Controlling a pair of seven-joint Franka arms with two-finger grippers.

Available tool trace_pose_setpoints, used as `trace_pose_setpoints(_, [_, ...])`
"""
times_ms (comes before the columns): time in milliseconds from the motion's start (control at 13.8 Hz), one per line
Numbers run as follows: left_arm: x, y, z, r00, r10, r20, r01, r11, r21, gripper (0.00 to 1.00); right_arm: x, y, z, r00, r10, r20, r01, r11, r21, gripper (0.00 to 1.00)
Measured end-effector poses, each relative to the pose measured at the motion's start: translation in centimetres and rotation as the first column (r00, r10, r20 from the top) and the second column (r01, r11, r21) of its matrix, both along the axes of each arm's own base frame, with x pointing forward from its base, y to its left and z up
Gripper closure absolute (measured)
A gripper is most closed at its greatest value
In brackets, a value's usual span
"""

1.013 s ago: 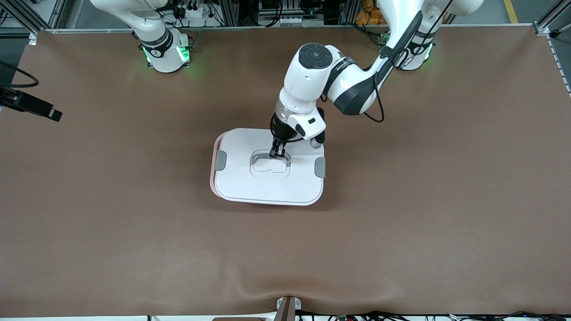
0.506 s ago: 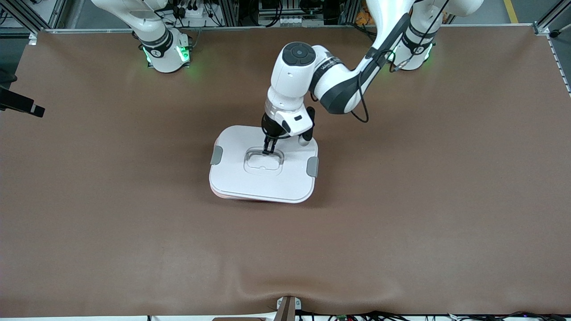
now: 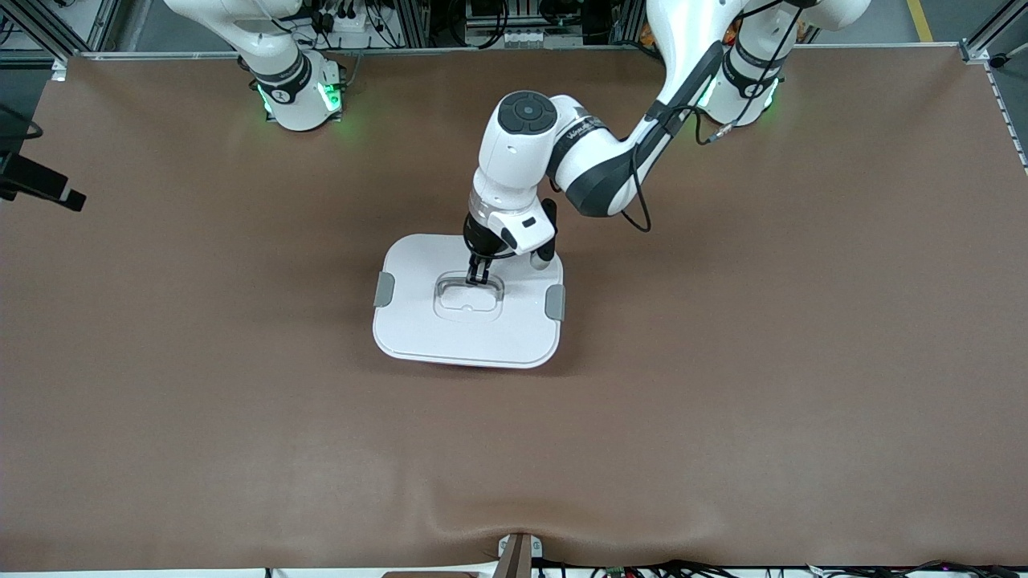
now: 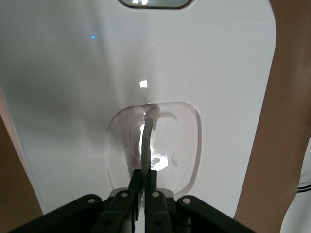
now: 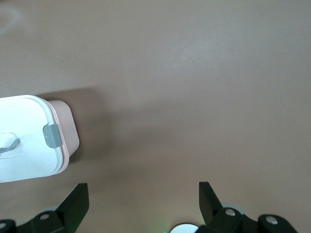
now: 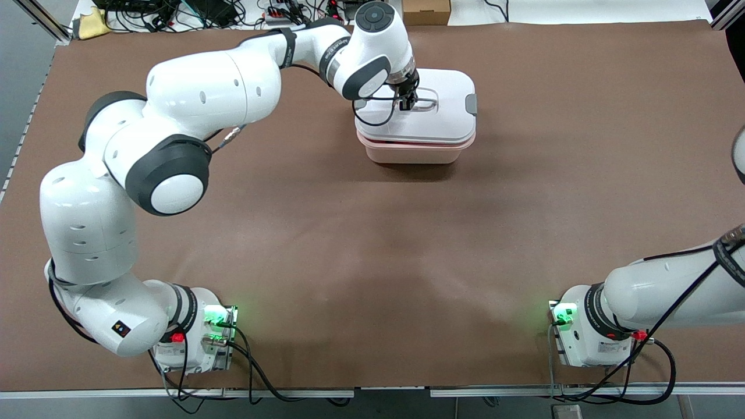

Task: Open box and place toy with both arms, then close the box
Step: 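Press the lid down and release the handle with the left gripper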

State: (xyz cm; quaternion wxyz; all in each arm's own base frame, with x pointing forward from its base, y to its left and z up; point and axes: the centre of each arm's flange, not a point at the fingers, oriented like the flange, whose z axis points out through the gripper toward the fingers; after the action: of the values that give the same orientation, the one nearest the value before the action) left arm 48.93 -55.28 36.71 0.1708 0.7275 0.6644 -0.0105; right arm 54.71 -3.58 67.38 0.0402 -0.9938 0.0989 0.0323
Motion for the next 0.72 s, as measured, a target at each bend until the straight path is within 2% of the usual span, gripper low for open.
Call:
trace_pose_setpoints(289, [0.1, 0.0, -0.1, 1.0, 0.009, -0.002, -0.009, 1.0, 0.0, 0.94, -2.7, 1.1, 0.1, 1.0, 0.025, 0.004, -0.025, 0.999, -0.047, 0.0])
trace_pose_setpoints(506, [0.2, 0.0, 0.2, 0.999, 0.047, -0.004, -0.047, 0.999, -0.01, 0.94, -2.8, 1.2, 0.0, 1.0, 0.026, 0.011, -0.025, 0.998, -0.052, 0.0])
trace_pose_setpoints(723, [0.0, -0.2, 0.2, 0.997, 0.079, 0.018, -0.079, 0.997, 0.004, 0.94, -2.8, 1.0, -0.1, 0.999, 0.031, 0.01, -0.03, 0.998, -0.054, 0.0])
